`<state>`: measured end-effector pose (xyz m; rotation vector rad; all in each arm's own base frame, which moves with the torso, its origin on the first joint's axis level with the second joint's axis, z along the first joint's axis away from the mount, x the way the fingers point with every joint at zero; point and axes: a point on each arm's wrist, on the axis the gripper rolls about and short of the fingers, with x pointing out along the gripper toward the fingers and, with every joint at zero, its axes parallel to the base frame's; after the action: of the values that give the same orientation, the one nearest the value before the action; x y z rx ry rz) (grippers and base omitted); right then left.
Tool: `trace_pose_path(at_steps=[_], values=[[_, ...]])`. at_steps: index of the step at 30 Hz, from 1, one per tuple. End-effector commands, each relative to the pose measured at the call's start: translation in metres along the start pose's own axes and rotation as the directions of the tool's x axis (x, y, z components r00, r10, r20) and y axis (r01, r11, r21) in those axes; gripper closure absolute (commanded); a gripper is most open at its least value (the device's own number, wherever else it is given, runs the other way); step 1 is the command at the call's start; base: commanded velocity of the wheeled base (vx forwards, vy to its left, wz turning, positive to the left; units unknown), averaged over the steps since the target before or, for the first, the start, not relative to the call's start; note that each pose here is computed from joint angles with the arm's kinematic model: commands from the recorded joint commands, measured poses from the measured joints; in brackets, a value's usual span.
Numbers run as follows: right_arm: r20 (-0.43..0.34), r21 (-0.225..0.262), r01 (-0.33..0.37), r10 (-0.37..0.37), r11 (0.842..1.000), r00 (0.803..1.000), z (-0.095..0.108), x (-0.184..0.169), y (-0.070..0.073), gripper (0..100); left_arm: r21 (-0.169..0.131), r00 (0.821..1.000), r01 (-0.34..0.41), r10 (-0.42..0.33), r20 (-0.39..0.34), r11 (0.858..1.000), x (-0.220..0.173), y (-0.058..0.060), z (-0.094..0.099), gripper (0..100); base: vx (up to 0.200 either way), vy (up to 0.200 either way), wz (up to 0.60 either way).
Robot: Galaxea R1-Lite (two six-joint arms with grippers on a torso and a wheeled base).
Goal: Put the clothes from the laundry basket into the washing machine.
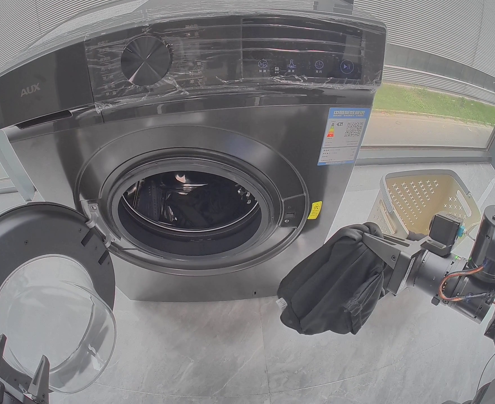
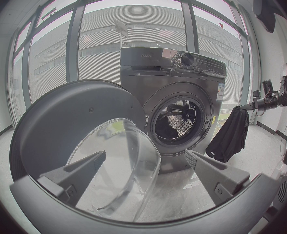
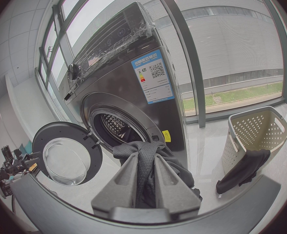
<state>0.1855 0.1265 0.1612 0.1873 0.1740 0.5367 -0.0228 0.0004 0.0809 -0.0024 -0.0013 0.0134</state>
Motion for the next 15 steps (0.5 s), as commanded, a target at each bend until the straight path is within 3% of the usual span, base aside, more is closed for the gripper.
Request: trace_pose_path(at_steps=[1,12,15], values=[[0.002,-0.001,0.0,0.0,1.0,1.0,0.0005,0.0005,0.0,100,-0.001,1.0,0.0,0.0,0.0,1.0,-0.0001,0.0,-0.0053,0,0.0,0.0,0.0],[-0.002,-0.001,-0.002,0.002,1.0,1.0,-0.0003,0.0006,0.0002,100,0.001,1.0,0.0,0.0,0.002,1.0,-0.0001,0.0,-0.0051,0,0.0,0.0,0.0],[-0.002,-0.001,-0.002,0.002,1.0,1.0,-0.0003,0.0006,0.0002,100,-0.001,1.0,0.0,0.0,0.0,1.0,-0.0001,0.0,-0.0053,0,-0.2,0.0,0.0]])
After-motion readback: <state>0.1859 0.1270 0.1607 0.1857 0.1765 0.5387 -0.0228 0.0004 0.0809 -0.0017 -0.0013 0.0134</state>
